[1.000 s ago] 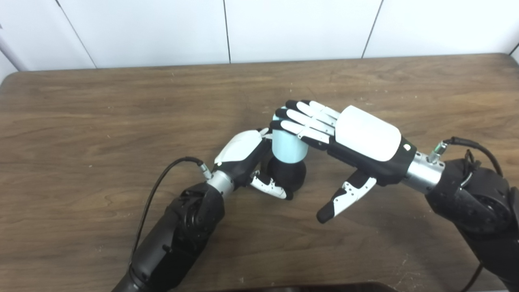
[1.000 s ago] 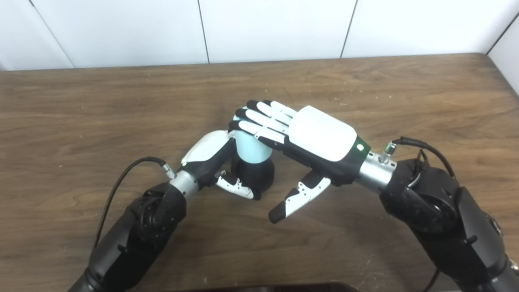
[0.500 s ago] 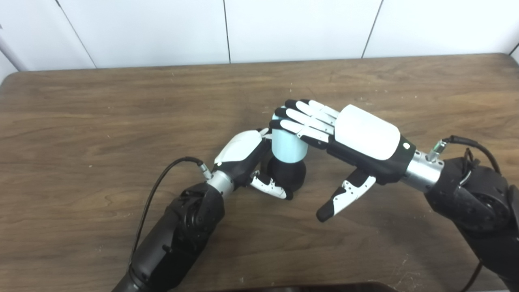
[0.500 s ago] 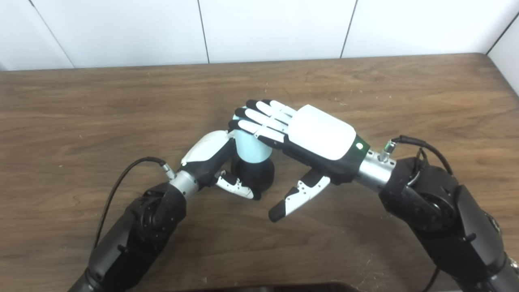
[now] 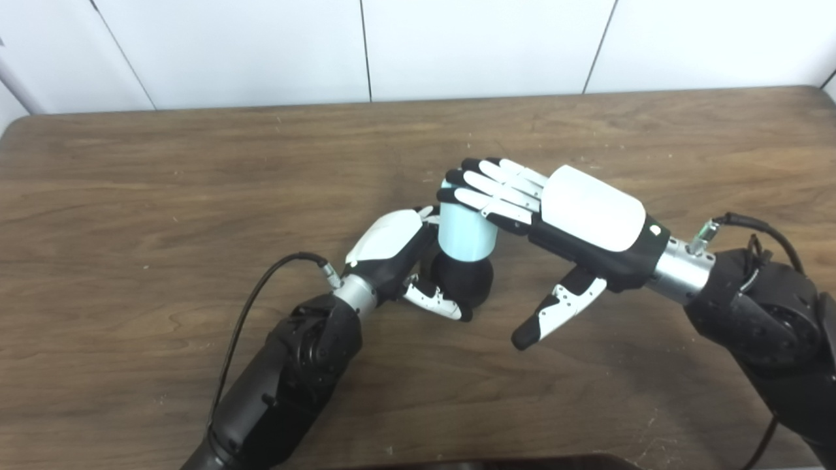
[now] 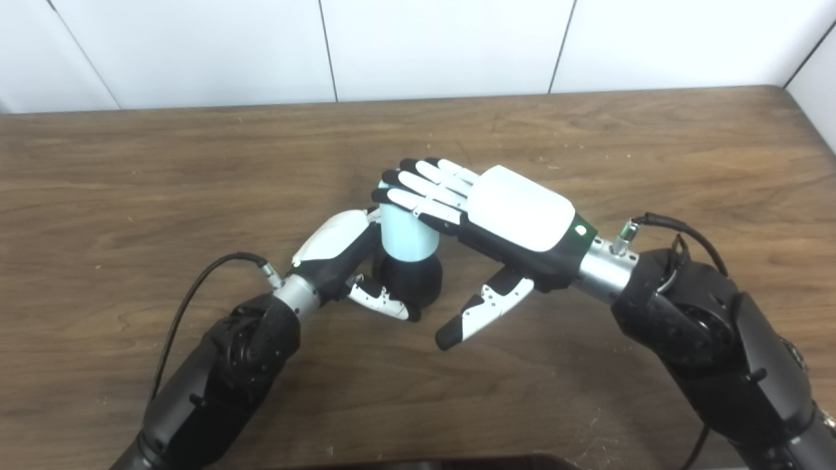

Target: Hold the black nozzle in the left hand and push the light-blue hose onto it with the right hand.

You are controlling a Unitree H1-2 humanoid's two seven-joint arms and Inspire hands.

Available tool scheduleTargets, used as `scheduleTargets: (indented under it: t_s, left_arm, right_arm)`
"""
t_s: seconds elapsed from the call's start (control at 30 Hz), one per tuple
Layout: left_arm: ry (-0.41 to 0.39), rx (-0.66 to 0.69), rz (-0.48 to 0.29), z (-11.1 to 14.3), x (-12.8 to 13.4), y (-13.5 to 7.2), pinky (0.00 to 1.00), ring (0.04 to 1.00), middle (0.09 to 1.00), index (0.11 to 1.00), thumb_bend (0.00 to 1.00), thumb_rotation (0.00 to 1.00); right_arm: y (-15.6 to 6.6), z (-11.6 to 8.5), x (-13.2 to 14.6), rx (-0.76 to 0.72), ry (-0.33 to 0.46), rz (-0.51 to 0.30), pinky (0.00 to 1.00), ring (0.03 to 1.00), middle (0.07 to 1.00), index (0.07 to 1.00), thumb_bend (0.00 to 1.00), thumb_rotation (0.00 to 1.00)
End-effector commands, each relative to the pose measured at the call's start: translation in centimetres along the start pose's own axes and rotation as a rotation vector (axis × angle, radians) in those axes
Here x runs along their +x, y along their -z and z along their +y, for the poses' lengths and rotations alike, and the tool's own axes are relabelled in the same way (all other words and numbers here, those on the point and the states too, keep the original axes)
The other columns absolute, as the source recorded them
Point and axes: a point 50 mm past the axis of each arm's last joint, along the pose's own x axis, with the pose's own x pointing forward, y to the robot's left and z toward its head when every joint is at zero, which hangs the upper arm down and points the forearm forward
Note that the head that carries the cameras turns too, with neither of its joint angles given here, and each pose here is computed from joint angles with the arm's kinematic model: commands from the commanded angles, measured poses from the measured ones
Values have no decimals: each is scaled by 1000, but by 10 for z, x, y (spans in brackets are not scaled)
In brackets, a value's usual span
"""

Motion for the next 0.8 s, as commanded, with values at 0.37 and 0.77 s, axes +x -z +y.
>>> scheduleTargets:
  t_s: [0.37,0.77]
  left_arm:
    - [197,-23,170,-36,-13,35,1000,995,871,481,522,45]
    - [191,-22,167,-35,-12,34,1000,995,871,481,522,45]
  right_arm:
    - [0,25,-2,21,-141,50,1000,1000,1000,961,670,1000]
    - [11,23,-13,18,-189,68,1000,1000,1000,962,672,1000]
